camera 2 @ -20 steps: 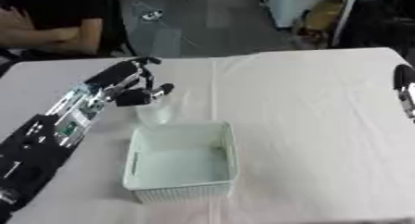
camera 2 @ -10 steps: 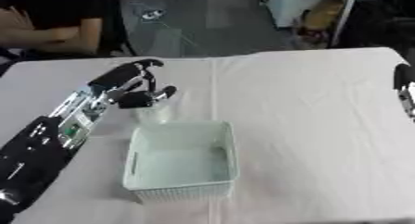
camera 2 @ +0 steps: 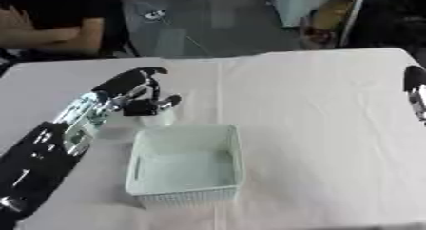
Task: Pick up objects on the table and place them in the box.
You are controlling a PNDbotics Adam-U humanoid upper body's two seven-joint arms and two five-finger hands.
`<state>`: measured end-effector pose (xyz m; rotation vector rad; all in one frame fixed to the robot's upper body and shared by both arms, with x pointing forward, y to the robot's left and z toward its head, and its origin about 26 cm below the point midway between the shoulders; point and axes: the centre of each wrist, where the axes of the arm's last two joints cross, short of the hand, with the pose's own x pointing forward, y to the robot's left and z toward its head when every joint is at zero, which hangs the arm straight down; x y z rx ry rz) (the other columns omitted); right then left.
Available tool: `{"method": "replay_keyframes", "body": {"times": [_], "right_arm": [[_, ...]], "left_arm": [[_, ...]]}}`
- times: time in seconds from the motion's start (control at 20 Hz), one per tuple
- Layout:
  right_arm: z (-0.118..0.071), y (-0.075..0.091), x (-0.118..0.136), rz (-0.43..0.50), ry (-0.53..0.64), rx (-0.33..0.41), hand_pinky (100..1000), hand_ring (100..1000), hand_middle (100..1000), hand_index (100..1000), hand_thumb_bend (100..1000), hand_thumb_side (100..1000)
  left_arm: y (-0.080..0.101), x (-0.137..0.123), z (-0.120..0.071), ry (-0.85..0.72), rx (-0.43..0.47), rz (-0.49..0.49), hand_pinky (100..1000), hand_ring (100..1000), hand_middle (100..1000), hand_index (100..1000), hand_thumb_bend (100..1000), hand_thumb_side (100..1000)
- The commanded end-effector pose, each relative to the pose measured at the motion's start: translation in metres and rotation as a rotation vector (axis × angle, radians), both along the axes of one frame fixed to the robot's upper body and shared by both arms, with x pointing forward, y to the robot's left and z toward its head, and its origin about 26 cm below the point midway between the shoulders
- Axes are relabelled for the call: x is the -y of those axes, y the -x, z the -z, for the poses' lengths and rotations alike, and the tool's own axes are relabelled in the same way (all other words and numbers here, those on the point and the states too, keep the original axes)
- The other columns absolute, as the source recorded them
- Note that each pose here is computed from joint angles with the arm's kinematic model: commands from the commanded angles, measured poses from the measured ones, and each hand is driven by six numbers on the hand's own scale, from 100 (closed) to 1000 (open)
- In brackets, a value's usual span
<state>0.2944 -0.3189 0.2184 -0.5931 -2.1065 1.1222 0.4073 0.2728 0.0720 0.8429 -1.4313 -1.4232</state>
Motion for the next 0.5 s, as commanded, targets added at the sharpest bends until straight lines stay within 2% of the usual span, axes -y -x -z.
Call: {"method": "replay_keyframes", "body": {"times": [0.05, 0.5], "right_arm": [[-0.012, 0.001, -0.002, -0.015, 0.012, 0.042, 891, 916, 906, 939, 100, 646], [-0.013, 0.0, -0.004, -0.025, 0.007, 0.051, 891, 916, 906, 939, 100, 645]], "left_arm": [[-0.004, -0.004, -0.007, -0.017, 0.029, -0.009, 1000, 989, 931, 404, 922, 1000], [-0.007, -0.004, 0.006, -0.033, 0.018, -0.031, 1000, 988, 932, 417, 922, 1000]]}}
